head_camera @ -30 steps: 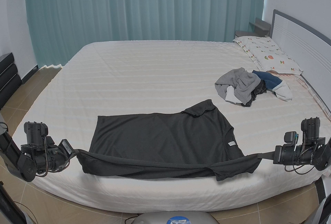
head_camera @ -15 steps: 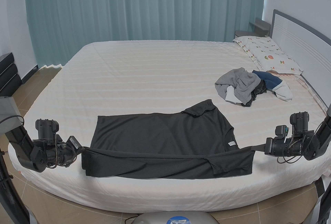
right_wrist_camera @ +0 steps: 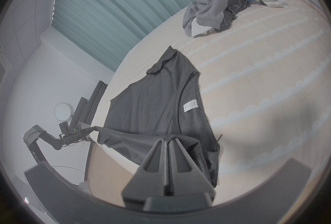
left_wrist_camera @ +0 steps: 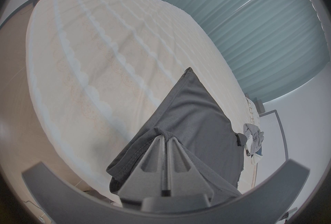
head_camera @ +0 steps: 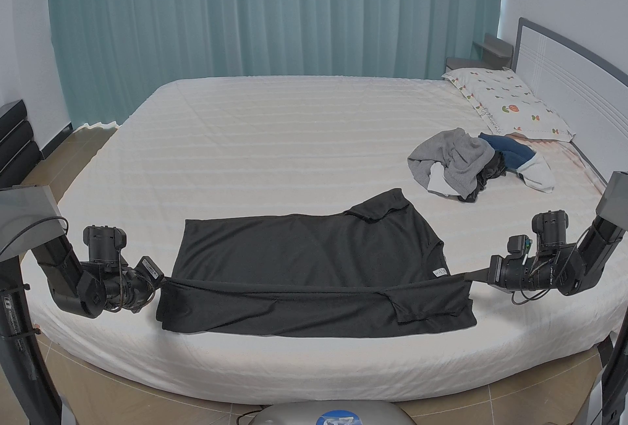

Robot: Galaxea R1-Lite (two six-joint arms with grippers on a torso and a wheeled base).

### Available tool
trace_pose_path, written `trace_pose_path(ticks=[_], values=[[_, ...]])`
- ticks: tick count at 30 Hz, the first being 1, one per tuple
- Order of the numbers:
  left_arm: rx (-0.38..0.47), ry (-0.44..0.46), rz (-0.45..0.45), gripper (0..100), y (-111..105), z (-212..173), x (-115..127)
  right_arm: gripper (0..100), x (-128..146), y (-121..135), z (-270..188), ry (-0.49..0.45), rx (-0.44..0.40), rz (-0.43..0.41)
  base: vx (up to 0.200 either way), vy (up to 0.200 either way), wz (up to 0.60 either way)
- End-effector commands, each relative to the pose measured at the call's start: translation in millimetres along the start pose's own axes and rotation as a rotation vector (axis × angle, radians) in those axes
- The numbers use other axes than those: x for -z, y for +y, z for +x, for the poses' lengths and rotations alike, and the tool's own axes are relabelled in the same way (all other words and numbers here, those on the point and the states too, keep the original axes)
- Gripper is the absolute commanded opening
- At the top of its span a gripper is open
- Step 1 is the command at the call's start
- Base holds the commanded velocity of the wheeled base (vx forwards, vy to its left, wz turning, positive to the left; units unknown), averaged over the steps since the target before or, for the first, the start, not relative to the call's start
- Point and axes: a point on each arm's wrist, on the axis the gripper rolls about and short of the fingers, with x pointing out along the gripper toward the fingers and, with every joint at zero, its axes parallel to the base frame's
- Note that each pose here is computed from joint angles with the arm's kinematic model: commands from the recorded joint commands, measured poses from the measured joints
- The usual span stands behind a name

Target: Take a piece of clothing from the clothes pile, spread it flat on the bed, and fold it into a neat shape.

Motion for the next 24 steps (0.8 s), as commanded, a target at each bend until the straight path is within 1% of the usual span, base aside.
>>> trace_pose_path(ticks=[1,5,6,12,15,19,21,24], values=[[-0.008,0.014,0.001,0,2,6,3,0,1,-4,7,0.009,0.003,0.008,0.0,0.0,0.0],[0.007,0.005,-0.012,0,-4,8,2,0,1,-8,13,-0.019,-0.005,0.001,0.0,0.0,0.0],[0.015,-0.004,-0.041,100,-8,10,0,100,1,-8,17,-0.036,-0.003,0.021,0.0,0.0,0.0],[0.018,-0.012,-0.056,100,-10,12,-1,100,-1,-8,22,-0.114,-0.024,0.069,0.0,0.0,0.0],[0.004,-0.037,-0.069,100,-9,11,-3,100,-3,-5,18,-0.137,-0.035,0.108,0.0,0.0,0.0],[0.008,-0.057,-0.132,100,-10,8,-7,100,-3,5,8,-0.152,-0.059,0.21,0.0,0.0,0.0],[0.02,-0.062,-0.139,100,-11,3,-9,100,-1,19,4,-0.139,-0.085,0.282,0.0,0.0,0.0],[0.038,-0.073,-0.134,100,-16,-5,-11,100,3,29,3,-0.139,-0.082,0.392,0.0,0.0,0.0]])
